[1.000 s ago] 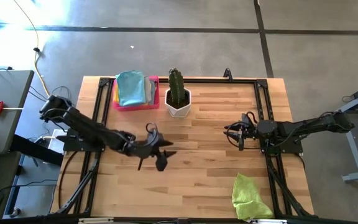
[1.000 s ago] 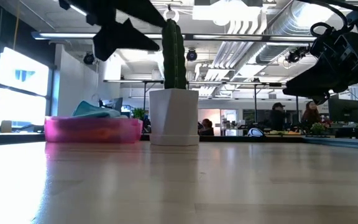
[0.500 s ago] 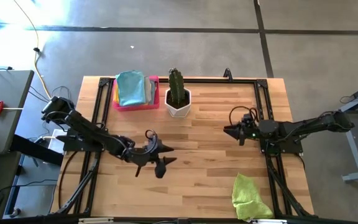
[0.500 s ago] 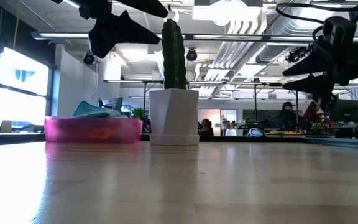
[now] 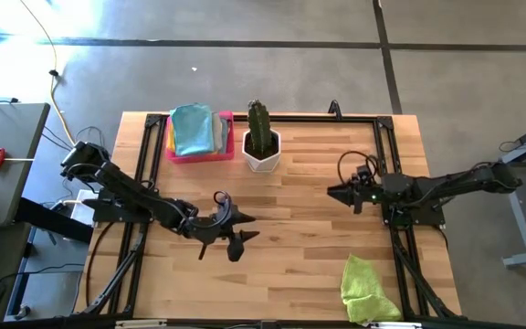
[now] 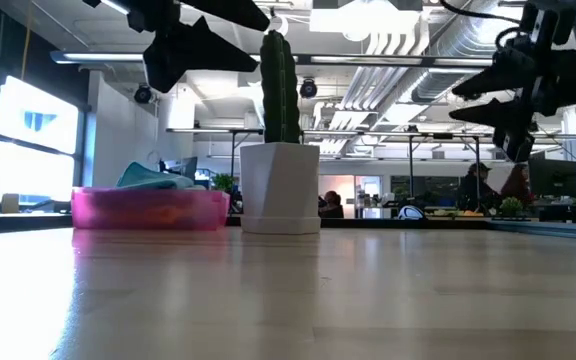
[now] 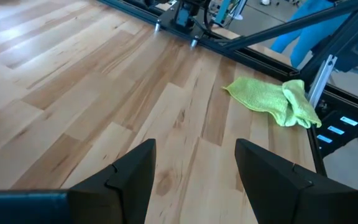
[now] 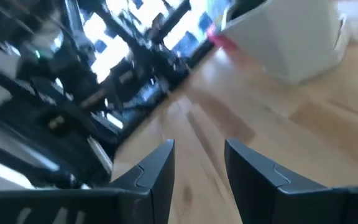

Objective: Fold microfiber towels
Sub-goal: Fold the green microfiber towel

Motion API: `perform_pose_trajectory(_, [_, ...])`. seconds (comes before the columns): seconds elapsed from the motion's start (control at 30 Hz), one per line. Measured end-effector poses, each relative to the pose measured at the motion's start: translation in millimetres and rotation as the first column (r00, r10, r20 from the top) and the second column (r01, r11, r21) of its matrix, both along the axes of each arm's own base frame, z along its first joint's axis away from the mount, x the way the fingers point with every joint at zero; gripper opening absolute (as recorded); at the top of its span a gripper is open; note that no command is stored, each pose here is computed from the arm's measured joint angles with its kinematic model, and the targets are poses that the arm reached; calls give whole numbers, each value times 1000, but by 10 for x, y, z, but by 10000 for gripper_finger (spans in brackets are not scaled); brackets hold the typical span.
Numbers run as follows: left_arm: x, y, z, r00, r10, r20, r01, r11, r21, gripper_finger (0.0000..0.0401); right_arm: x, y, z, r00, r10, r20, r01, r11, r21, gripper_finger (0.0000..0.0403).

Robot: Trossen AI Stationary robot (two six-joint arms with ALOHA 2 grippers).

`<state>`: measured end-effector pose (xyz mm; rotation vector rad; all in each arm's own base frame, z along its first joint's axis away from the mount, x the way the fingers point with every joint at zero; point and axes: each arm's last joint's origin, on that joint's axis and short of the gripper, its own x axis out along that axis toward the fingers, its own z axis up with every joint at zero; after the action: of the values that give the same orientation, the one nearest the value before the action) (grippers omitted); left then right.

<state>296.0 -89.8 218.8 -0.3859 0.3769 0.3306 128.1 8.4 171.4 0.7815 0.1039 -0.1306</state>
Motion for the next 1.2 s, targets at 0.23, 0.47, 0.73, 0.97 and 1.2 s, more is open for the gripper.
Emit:
perform_pose_trajectory(0.23, [3,10,0,1000,-1,-3,1,1000,9,209,142,86,226,912,66,-405,-75,997,-7,133])
perform_pose_trajectory(0.47, [3,10,0,1000,-19,-14,20,999,49,209,304,358,406,676,426,-602,-194,890,412,133])
perform_pose_trajectory(0.73, [2,14,1,1000,-14,-17,15,997,71,209,385,865,337,413,647,-641,-164,745,646,133])
perform_pose_trajectory(0.97, [2,14,1,1000,-16,-18,17,997,75,209,282,1170,154,189,707,-681,-65,701,710,133])
perform_pose_trajectory(1.2, [2,13,2,1000,-13,-16,14,998,68,209,222,1214,22,144,609,-780,-39,791,610,133])
